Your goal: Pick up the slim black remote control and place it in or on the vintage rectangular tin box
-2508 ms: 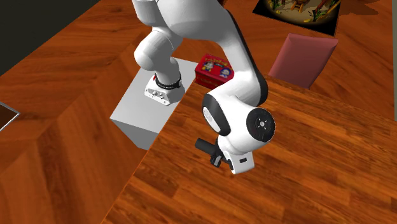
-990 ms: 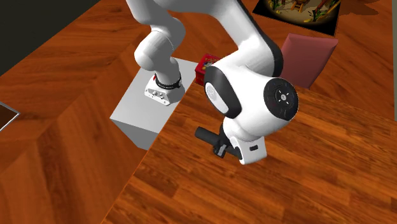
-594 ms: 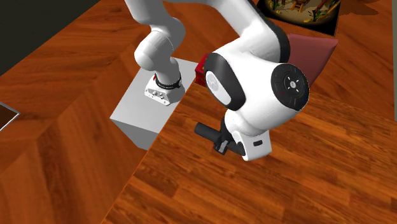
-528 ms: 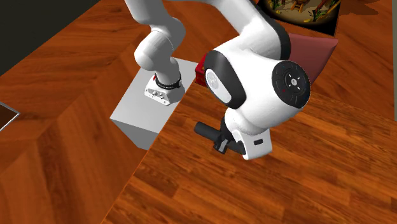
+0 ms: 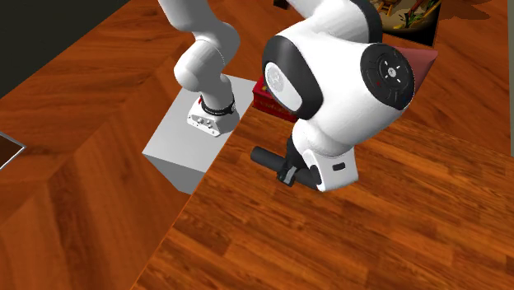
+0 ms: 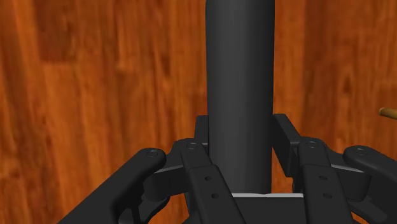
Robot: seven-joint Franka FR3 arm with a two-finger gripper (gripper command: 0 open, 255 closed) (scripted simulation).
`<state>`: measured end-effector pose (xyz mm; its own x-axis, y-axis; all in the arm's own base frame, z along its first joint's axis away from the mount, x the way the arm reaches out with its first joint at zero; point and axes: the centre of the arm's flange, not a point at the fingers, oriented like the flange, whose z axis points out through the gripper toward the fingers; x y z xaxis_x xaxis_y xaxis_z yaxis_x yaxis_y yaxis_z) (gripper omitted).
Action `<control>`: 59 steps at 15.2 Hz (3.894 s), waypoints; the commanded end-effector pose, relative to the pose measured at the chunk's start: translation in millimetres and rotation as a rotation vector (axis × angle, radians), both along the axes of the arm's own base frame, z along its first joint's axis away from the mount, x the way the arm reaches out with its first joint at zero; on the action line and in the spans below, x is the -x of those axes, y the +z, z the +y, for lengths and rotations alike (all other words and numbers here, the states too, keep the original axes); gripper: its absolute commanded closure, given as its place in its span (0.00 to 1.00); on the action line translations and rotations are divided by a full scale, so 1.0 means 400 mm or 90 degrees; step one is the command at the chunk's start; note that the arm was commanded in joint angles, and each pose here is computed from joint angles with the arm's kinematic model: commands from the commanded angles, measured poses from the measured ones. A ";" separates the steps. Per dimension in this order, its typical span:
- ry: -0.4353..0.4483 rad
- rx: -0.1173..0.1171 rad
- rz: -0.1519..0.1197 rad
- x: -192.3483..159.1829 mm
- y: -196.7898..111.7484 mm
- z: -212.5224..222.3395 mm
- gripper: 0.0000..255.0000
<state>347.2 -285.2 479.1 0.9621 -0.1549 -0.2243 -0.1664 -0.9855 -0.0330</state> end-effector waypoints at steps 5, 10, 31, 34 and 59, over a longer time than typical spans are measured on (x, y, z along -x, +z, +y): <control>0.000 0.000 0.000 0.056 -0.006 0.184 1.00; 0.000 0.000 0.000 0.107 -0.012 0.341 1.00; 0.000 0.000 0.000 0.250 -0.122 0.776 1.00; 0.000 0.000 0.000 0.250 -0.162 0.776 1.00; 0.000 0.000 0.000 0.223 -0.051 0.767 0.00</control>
<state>258.1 21.6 458.7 0.9620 -0.1555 -0.2244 -0.1669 -0.9854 -0.0325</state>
